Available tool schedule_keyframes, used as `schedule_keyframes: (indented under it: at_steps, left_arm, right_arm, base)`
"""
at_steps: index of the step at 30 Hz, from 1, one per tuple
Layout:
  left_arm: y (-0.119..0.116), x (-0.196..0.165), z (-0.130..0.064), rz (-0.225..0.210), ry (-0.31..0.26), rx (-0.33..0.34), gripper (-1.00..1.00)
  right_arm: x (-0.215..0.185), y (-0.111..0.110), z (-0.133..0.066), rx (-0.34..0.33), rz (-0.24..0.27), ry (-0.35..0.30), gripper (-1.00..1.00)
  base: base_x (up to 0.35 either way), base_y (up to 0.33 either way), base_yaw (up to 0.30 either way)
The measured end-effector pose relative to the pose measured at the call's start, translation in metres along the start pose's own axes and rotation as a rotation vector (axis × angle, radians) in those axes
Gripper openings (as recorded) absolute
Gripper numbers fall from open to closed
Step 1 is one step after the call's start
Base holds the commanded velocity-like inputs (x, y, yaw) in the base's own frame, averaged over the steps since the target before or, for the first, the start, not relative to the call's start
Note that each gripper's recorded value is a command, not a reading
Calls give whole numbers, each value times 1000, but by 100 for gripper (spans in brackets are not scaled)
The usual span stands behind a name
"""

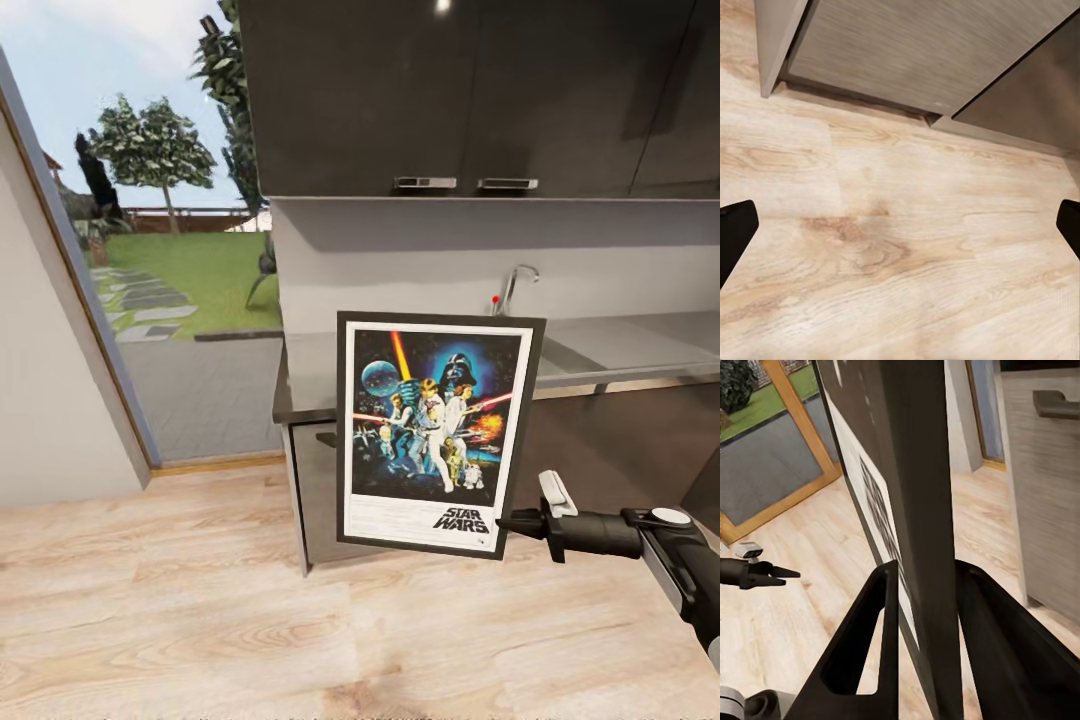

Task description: Pick up the poster from the kitchen countertop and hang it on one of the wall nails in the kitchen.

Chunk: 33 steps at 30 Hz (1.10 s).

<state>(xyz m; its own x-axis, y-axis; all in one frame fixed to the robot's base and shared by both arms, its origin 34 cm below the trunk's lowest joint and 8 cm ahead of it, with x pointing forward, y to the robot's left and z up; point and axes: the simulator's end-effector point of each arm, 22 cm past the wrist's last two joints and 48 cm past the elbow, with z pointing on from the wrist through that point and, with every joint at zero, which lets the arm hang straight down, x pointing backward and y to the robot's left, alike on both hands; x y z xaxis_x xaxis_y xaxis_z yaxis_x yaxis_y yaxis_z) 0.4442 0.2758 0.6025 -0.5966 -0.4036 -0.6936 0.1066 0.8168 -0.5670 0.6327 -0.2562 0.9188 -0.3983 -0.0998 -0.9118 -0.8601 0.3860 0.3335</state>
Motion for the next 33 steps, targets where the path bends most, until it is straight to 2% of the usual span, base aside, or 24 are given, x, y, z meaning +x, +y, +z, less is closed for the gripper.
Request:
schedule_keyframes:
  at_steps: [27,33]
  left_arm:
    - [-18,-14,-22,-16,32,-14,100]
    - [-23,-19,-26,-16,33,-14,100]
  right_arm:
    - [-13,8,-5,-5,52,19,-100]
    - [-25,13,-8,-12,65,-17,-100]
  base:
    - [0,0,0]
    - [0,0,0]
